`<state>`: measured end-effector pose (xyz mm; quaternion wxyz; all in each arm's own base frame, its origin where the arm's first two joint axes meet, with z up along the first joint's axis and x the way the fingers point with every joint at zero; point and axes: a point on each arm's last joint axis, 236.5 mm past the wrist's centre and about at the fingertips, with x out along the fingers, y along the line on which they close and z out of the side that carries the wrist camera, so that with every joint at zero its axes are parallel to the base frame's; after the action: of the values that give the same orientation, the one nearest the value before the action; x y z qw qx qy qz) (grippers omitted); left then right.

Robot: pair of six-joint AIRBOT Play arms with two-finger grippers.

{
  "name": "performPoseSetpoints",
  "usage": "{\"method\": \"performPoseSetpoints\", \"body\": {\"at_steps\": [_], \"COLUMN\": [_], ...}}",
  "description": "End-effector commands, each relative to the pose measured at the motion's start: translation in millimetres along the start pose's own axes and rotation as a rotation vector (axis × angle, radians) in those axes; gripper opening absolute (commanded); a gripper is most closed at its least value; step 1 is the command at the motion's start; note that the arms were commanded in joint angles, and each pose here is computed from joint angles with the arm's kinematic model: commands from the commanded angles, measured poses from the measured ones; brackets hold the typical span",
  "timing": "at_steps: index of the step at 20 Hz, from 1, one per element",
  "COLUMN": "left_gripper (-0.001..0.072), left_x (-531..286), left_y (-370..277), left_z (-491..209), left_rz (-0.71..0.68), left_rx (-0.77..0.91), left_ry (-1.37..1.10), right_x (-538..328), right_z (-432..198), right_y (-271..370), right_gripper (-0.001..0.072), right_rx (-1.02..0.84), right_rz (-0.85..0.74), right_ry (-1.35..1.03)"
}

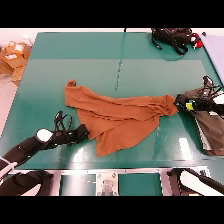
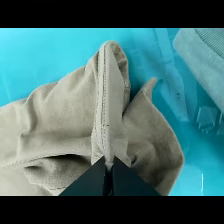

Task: Fold the shirts.

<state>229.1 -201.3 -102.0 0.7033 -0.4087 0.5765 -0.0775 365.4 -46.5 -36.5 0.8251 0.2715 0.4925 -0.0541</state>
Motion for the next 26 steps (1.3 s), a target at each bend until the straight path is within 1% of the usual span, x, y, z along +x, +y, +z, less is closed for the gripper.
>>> {"method": "performPoseSetpoints", "body": {"at_steps": [1,2,4,7,10,12,15,18,22,23,24,25,26], "left_gripper": [0.0025,0.0025,0.0025,0.0025,0.0025,0.0025,0.0025,0.0025,0.0027,0.0069,0.0337,0.0435,0.0435], "left_x": [-1,-2,-14,-58,-113,-138,-135,-117,-101,-99,-97,-96,-95], "left_y": [-3,-3,5,29,36,41,48,67,81,83,85,86,90], "left_z": [-4,-6,0,49,109,131,124,113,115,113,110,108,106], "left_rz": [-0.011,-0.009,0.007,0.107,0.162,0.187,0.185,0.195,0.197,0.196,0.196,0.197,0.207], "left_rx": [0.058,0.099,0.123,0.153,0.165,0.17,0.22,0.224,0.196,0.188,0.18,0.173,0.17], "left_ry": [0.019,0.033,0.085,0.09,-0.008,-0.049,-0.008,0.06,0.098,0.112,0.128,0.143,0.153], "right_x": [0,0,0,0,-2,-6,-18,-19,-10,-9,-9,-9,-9], "right_z": [3,3,2,-6,-30,-47,-64,-90,-104,-104,-103,-103,-103], "right_y": [0,0,0,0,4,15,44,69,72,70,70,70,70], "right_gripper": [0.0014,0.0014,0.0014,0.0014,0.0013,0.0013,0.0013,0.0013,0.0013,0.0014,0.0014,0.0013,0.0013], "right_rx": [0.0,0.0,0.001,0.008,0.027,0.005,-0.082,-0.161,-0.141,-0.137,-0.136,-0.136,-0.136], "right_rz": [-0.001,-0.002,-0.001,0.002,0.016,0.034,0.073,0.102,0.096,0.093,0.092,0.092,0.092], "right_ry": [-0.01,-0.011,-0.009,0.026,0.12,0.184,0.215,0.284,0.3,0.297,0.295,0.295,0.295]}}
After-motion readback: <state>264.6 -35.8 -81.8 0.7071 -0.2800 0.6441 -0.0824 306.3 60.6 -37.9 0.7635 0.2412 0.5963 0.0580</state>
